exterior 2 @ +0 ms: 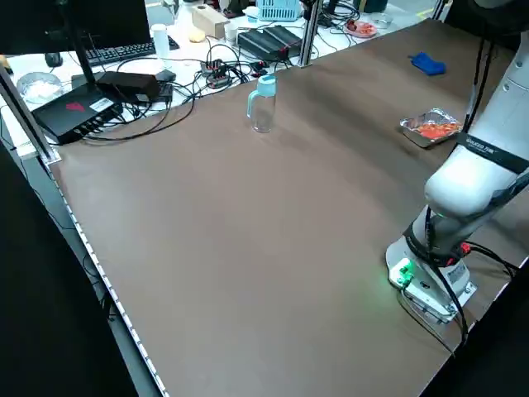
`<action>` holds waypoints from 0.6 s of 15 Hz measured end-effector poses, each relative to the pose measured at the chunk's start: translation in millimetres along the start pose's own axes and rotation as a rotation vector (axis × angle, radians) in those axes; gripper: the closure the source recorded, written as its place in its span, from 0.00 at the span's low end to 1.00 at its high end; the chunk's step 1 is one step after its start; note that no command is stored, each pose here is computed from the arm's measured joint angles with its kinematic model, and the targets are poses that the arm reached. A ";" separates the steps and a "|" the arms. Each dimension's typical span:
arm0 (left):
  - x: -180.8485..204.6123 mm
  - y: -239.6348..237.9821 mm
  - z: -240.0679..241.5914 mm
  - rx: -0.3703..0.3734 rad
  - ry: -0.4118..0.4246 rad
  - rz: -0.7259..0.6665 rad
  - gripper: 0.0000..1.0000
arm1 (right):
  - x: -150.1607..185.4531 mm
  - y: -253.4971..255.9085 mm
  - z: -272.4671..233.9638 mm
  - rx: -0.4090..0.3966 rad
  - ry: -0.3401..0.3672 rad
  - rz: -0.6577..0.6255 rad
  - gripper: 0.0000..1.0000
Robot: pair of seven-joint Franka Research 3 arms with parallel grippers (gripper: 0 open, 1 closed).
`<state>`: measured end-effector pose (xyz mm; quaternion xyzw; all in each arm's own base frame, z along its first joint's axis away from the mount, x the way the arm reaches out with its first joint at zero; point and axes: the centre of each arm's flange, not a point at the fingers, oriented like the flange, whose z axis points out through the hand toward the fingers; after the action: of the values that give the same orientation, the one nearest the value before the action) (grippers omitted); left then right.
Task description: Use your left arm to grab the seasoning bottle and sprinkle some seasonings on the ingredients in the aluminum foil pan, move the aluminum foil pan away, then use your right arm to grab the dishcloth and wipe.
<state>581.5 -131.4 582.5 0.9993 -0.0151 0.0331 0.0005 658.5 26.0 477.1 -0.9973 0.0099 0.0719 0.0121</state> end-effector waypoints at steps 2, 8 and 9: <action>0.0 -0.1 0.0 0.000 0.000 -0.002 0.00 | -4.6 -3.1 -4.6 0.012 -0.009 -0.001 0.00; 0.0 -0.2 0.0 0.000 0.000 -0.031 0.00 | -10.1 -3.8 -10.6 0.017 -0.019 -0.009 0.00; 0.1 -0.4 -0.1 0.000 0.000 -0.033 0.00 | -10.9 -3.7 -10.7 0.017 -0.023 -0.013 0.00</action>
<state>581.6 -131.1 582.6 0.9994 0.0012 0.0331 0.0010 649.4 29.7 489.3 -0.9963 0.0037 0.0832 0.0210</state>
